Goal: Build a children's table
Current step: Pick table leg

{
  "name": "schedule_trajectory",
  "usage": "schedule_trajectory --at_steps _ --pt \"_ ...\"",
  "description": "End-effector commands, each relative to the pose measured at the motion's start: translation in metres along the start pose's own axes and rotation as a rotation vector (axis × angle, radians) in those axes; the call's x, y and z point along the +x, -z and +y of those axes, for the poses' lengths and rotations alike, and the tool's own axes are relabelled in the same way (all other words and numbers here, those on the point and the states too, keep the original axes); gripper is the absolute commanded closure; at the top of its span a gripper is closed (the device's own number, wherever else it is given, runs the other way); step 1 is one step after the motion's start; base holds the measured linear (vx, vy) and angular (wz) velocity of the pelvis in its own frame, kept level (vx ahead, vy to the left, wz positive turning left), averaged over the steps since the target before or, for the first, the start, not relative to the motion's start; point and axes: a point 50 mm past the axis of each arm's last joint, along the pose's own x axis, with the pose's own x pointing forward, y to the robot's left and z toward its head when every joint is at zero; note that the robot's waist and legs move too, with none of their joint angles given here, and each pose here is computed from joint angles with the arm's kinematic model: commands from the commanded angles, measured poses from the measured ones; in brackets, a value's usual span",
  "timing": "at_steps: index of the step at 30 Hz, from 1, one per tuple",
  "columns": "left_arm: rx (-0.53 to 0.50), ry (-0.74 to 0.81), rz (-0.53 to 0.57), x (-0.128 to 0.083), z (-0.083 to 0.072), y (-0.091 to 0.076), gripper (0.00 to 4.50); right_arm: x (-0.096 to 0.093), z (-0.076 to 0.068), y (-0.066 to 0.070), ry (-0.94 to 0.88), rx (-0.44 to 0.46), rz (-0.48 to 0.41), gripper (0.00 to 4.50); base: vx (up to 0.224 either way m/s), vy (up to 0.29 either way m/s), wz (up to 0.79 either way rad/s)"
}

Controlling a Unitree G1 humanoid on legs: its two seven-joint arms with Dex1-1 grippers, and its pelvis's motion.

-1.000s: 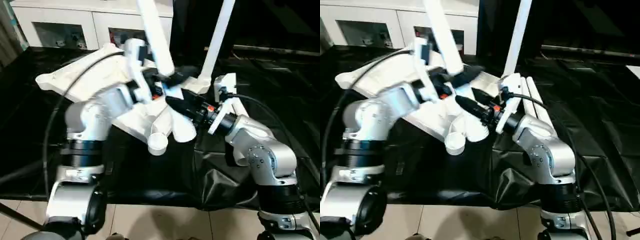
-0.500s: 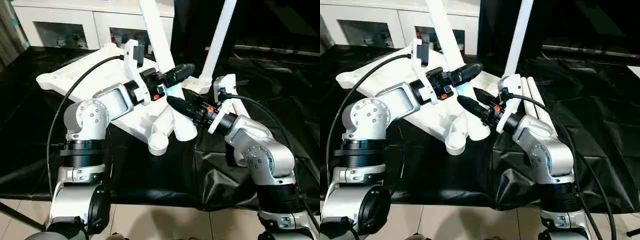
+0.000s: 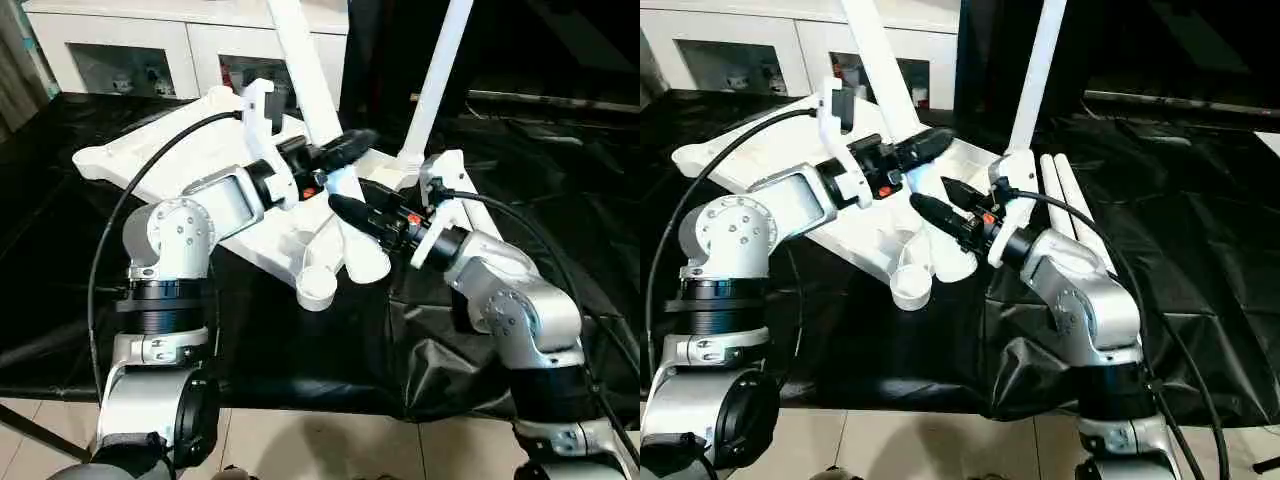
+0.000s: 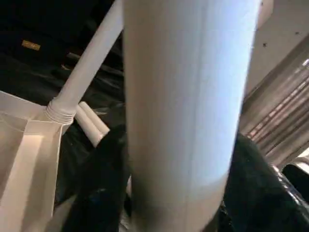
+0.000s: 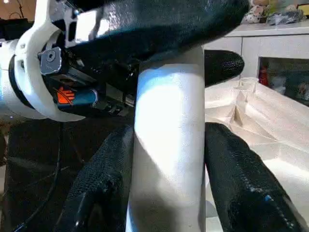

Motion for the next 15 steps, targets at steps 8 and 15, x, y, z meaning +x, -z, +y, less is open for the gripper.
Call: schedule_trajectory --at_steps 8,15 --pt "0.033 0.032 0.019 0.0 -0.003 -0.004 2.53 0.003 -0.001 -0.006 -0.014 -0.023 -0.008 1.96 0.0 0.0 0.0" --pt "0.125 0.106 0.068 -0.001 -0.007 -0.006 2.62 -0.003 -0.004 -0.015 -0.06 0.014 0.028 1.55 0.0 0.0 0.0"
